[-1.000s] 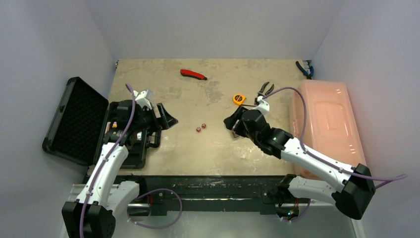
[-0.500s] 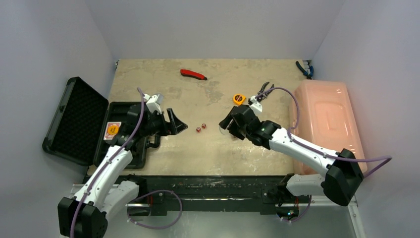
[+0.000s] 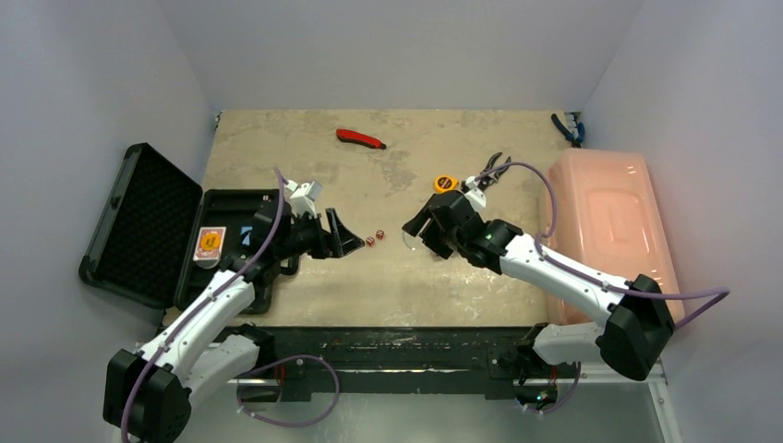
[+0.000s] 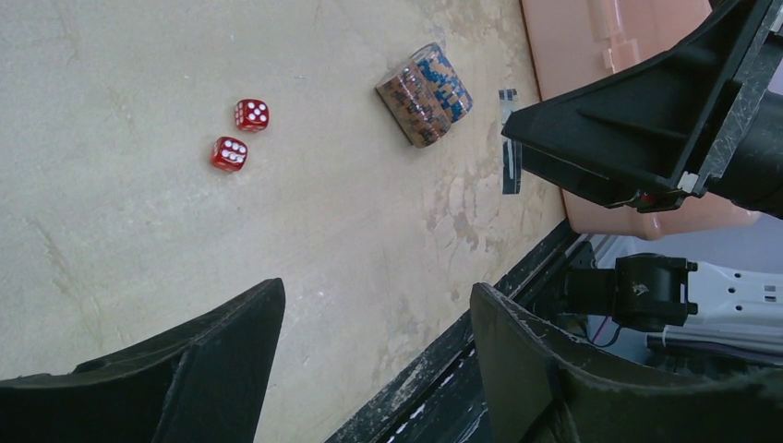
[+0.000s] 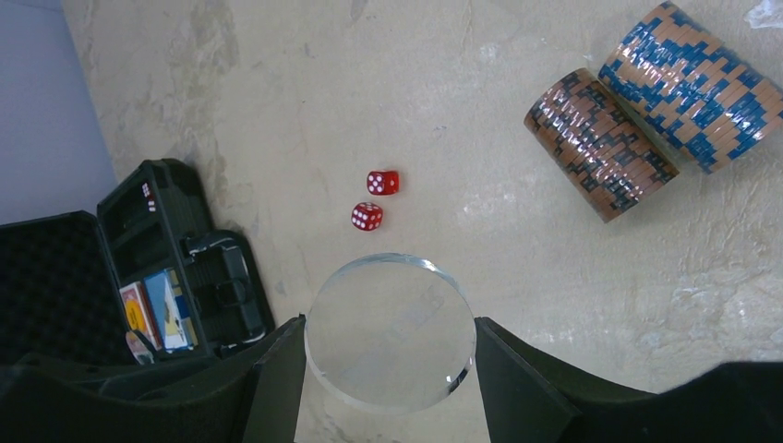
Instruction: Pack up texas hold em set
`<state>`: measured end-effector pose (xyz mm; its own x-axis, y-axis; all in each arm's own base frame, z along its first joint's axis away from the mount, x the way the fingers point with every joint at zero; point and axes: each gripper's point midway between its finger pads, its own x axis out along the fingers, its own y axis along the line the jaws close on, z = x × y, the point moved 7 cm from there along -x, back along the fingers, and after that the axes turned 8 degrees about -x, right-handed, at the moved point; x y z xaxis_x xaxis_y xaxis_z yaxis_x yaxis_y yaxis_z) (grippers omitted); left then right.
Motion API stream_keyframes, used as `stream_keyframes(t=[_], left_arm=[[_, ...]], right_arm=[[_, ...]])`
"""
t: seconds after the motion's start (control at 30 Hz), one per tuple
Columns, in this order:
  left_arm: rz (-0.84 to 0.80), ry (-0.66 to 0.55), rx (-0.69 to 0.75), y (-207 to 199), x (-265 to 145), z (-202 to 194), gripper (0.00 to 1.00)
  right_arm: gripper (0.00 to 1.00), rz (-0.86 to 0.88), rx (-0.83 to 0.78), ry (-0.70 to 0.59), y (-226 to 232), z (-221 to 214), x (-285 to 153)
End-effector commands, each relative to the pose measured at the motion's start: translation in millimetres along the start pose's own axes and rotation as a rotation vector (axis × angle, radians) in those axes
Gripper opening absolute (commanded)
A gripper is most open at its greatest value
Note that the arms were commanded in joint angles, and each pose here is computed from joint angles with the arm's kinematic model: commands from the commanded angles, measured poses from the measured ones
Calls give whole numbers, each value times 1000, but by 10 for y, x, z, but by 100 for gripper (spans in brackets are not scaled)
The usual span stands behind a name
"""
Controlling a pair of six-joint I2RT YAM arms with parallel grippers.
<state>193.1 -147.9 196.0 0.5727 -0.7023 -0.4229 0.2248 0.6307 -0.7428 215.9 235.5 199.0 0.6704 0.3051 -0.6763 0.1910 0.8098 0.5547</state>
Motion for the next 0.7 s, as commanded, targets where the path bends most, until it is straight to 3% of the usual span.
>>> stream_keyframes(t=[0.0, 0.67], left_arm=[[-61, -25, 12, -116, 115, 45, 71], [-159, -9, -42, -579, 619, 20, 62]], right_arm=[[0, 51, 51, -42, 220, 165, -117], [0, 34, 42, -32, 336, 213, -92]])
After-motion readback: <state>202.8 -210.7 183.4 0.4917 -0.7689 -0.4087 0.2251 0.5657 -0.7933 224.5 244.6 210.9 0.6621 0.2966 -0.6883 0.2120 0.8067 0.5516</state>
